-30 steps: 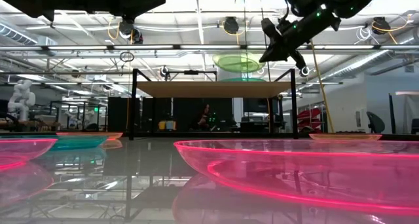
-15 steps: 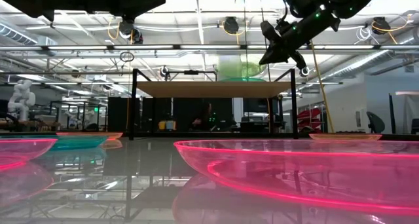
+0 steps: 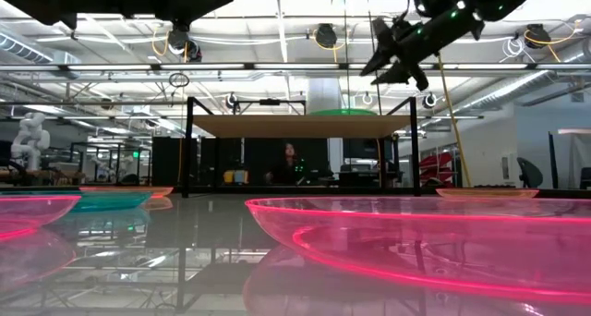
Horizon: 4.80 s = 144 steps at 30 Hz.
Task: Place and stack plates onto a shelf
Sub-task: Stack the blue transparent plate on the green transparent plate on the shelf, then put the right orange transparent plate on the shelf
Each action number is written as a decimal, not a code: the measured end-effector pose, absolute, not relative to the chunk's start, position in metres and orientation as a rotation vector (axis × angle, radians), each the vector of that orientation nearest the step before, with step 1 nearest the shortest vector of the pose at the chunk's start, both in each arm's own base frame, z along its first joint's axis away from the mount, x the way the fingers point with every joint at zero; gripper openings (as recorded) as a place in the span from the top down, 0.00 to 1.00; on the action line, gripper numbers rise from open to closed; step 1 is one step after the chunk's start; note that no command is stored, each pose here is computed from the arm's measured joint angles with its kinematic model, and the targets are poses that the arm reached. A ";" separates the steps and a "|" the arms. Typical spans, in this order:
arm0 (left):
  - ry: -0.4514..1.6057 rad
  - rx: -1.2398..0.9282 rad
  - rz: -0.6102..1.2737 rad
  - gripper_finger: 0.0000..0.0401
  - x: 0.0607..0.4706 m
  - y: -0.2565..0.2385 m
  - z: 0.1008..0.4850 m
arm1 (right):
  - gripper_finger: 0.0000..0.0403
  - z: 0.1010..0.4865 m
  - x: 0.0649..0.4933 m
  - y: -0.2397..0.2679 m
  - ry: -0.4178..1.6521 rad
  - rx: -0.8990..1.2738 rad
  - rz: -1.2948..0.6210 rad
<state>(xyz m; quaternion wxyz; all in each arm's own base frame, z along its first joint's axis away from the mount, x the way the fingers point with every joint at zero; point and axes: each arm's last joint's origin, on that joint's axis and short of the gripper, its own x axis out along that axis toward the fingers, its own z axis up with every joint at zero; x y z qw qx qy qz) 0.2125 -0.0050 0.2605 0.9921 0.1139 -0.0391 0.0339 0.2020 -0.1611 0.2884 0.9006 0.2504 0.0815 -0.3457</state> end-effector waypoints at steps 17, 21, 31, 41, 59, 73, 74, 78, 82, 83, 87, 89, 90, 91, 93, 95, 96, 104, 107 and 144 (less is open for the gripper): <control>0.514 0.210 0.072 0.66 0.218 -0.053 0.277 | 0.59 0.324 0.165 -0.048 0.155 0.241 -0.190; 0.677 0.193 0.042 0.66 0.212 -0.065 0.260 | 0.59 0.297 0.169 -0.032 0.214 0.220 -0.171; 1.005 0.147 -0.055 0.66 0.193 -0.114 0.213 | 0.59 0.260 0.186 0.003 0.071 0.116 -0.093; 1.212 0.262 -0.040 0.66 0.164 -0.158 0.173 | 0.59 0.254 0.188 0.013 0.102 0.093 -0.120; 1.308 0.397 0.080 0.66 0.163 -0.165 0.141 | 0.59 0.253 0.188 0.013 0.109 0.122 -0.123; 1.342 0.500 0.098 0.81 0.165 -0.167 0.124 | 0.59 0.250 0.188 0.013 0.134 0.157 -0.125; 1.343 0.507 0.092 0.85 0.165 -0.166 0.124 | 0.59 0.250 0.188 0.013 0.134 0.159 -0.126; 1.339 0.521 0.065 0.98 0.165 -0.166 0.127 | 0.59 0.250 0.188 0.013 0.134 0.159 -0.126; 1.307 0.506 0.060 0.99 0.163 -0.163 0.137 | 0.59 0.250 0.188 0.013 0.133 0.159 -0.126; 1.288 0.498 0.057 0.99 0.163 -0.163 0.141 | 0.59 0.250 0.188 0.013 0.133 0.159 -0.126; 1.200 0.473 0.043 0.99 0.162 -0.159 0.161 | 0.59 0.250 0.188 0.013 0.133 0.159 -0.125; 1.128 0.463 0.038 0.99 0.162 -0.159 0.176 | 0.59 0.250 0.188 0.013 0.133 0.159 -0.125; 1.092 0.468 0.034 0.99 0.163 -0.158 0.183 | 0.59 0.251 0.188 0.013 0.132 0.159 -0.125; 1.057 0.479 0.030 0.99 0.163 -0.158 0.190 | 0.59 0.251 0.188 0.013 0.132 0.159 -0.125; 0.988 0.514 0.011 0.99 0.166 -0.157 0.206 | 0.59 0.251 0.188 0.013 0.131 0.160 -0.125; 0.924 0.548 0.005 0.99 0.170 -0.155 0.222 | 0.59 0.251 0.188 0.013 0.128 0.160 -0.125; 0.892 0.568 0.013 0.99 0.172 -0.153 0.230 | 0.59 0.251 0.188 0.013 0.128 0.158 -0.125; 0.749 0.807 0.082 1.00 0.219 -0.115 0.280 | 0.59 0.252 0.188 0.012 0.119 0.138 -0.152; 0.663 0.863 0.044 1.00 0.246 -0.089 0.301 | 0.59 0.253 0.188 0.012 0.103 0.127 -0.151; 0.769 0.930 0.182 0.63 0.388 0.136 0.291 | 0.59 0.260 0.189 0.010 0.036 0.074 -0.215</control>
